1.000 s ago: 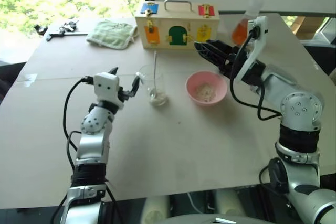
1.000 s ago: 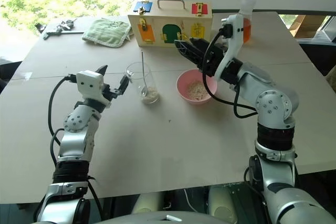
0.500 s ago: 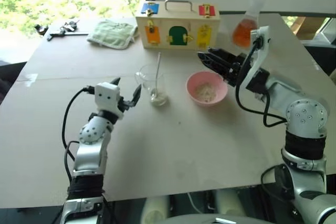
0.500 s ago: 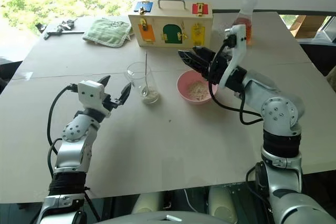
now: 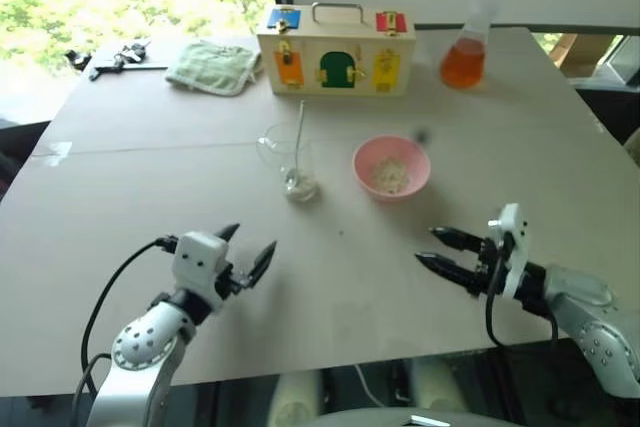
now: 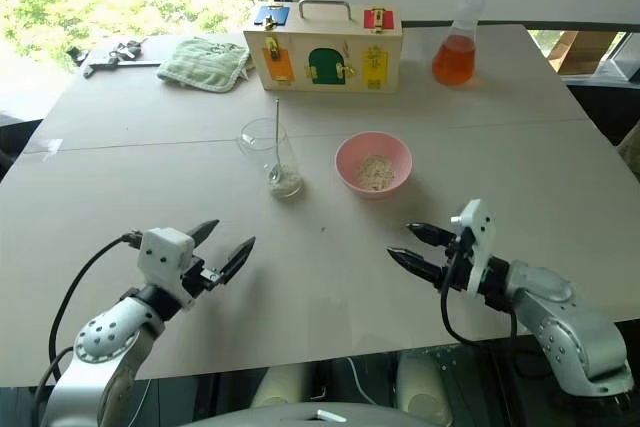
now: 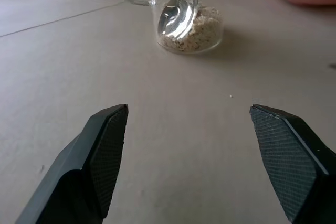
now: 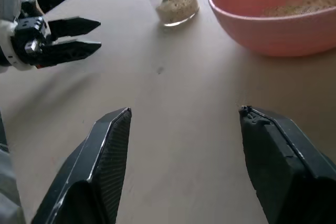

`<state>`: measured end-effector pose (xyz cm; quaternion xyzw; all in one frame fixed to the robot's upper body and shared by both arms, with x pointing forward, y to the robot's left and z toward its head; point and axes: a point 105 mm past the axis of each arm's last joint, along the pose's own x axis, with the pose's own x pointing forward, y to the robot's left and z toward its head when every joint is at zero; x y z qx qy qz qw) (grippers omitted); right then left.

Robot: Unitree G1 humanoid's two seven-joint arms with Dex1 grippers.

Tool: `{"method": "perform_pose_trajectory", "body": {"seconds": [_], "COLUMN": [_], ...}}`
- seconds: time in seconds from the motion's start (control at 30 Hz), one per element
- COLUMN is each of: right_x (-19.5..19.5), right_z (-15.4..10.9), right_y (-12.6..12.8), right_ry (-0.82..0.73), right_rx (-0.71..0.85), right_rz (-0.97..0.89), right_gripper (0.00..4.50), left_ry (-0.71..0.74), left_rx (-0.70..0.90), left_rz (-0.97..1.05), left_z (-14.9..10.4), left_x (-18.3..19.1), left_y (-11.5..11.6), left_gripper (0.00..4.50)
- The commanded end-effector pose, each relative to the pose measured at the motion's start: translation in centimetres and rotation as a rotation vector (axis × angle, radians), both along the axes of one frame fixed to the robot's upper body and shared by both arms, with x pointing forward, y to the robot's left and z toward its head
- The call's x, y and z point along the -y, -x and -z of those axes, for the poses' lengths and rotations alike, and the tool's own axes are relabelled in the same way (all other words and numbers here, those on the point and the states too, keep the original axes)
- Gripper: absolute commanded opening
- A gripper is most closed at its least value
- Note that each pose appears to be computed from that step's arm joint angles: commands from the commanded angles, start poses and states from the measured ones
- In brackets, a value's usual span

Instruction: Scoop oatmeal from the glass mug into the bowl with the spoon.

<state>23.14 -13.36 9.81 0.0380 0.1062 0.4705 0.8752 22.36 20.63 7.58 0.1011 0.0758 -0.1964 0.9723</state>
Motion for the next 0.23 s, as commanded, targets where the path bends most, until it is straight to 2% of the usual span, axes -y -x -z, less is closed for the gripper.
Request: {"method": "perform_pose_trajectory", "body": {"seconds": [0.03,0.23], "right_x": [0.8,3.0], "right_z": [0.1,2.0], "right_y": [0.0,0.0], "right_ry": [0.015,0.082], "right_rx": [0.087,0.133], "right_rz": [0.022,0.059], "right_gripper": [3.30,3.30], "left_ry": [-0.051,-0.019], "left_rx": [-0.008,-0.033], "left_rz": [0.040,0.063], "left_z": [0.4,1.1], "left_x": [0.3,0.2], "left_y": [1.4,3.0], "left_gripper": [3.86,3.86]}}
